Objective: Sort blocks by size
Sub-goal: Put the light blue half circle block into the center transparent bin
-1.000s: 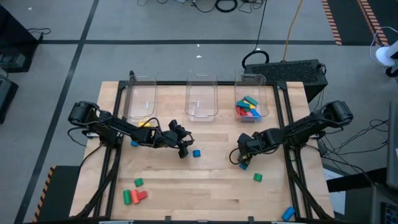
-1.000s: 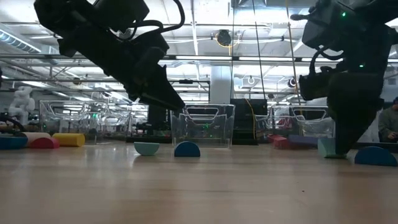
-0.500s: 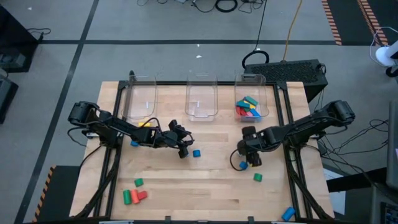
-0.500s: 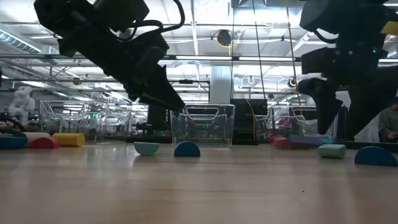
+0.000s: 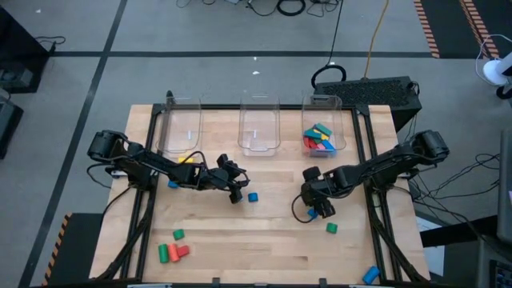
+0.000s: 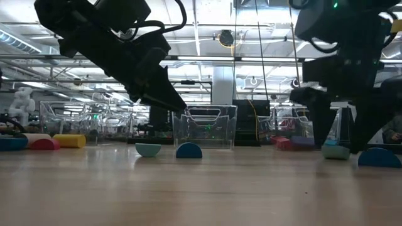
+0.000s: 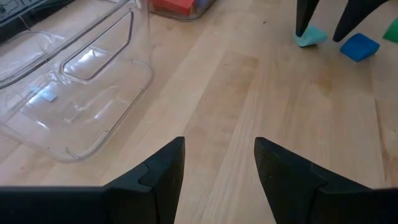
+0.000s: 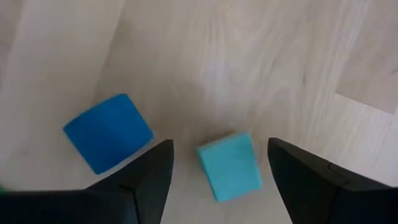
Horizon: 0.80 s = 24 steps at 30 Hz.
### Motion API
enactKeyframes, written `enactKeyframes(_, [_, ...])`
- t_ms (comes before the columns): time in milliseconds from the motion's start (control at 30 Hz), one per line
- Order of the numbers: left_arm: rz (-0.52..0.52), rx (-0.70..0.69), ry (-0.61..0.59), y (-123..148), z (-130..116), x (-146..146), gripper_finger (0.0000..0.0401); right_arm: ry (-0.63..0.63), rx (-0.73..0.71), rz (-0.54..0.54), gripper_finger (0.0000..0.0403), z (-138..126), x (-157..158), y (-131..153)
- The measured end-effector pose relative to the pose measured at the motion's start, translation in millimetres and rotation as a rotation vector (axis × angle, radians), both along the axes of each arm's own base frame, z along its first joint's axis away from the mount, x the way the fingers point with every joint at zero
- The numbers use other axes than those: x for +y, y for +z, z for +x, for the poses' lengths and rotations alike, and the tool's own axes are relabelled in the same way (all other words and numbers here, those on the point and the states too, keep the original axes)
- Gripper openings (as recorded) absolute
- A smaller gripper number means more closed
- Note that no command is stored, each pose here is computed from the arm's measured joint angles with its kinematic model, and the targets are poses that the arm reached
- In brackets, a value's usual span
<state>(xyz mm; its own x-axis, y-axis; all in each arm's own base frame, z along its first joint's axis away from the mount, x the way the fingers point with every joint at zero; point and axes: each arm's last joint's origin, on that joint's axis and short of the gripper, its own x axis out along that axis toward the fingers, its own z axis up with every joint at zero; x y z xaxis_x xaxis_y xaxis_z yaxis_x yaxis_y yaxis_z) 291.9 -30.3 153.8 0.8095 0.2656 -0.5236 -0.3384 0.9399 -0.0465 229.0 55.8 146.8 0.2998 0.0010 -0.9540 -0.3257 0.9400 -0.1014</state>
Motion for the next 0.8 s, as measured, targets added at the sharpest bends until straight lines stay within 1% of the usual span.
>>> enactKeyframes(133, [0.003,0.001,-0.002,0.0,0.0,0.0,0.0196,0.02,0.044,-0.018,0.0232,1.8,0.4,-9.5])
enactKeyframes(333, [0.026,0.009,-0.016,0.0,0.0,0.2,0.0196,0.032,0.06,-0.019,0.0201,2.8,0.9,-12.7])
enactKeyframes(400, [0.026,0.008,-0.015,0.1,0.0,0.4,0.0196,0.026,0.055,-0.013,0.0182,2.3,0.9,-11.4])
enactKeyframes(600, [0.026,0.009,-0.015,0.0,0.0,0.4,0.0196,0.0,0.047,-0.004,0.0109,3.0,0.2,-11.3])
enactKeyframes(700, [0.024,0.008,-0.014,0.0,0.0,0.4,0.0196,-0.022,0.032,-0.005,0.0106,4.3,0.2,-11.0])
enactKeyframes(800, [0.022,0.007,-0.013,0.0,0.0,0.4,0.0196,-0.087,0.022,0.006,0.0106,6.3,0.3,-9.5])
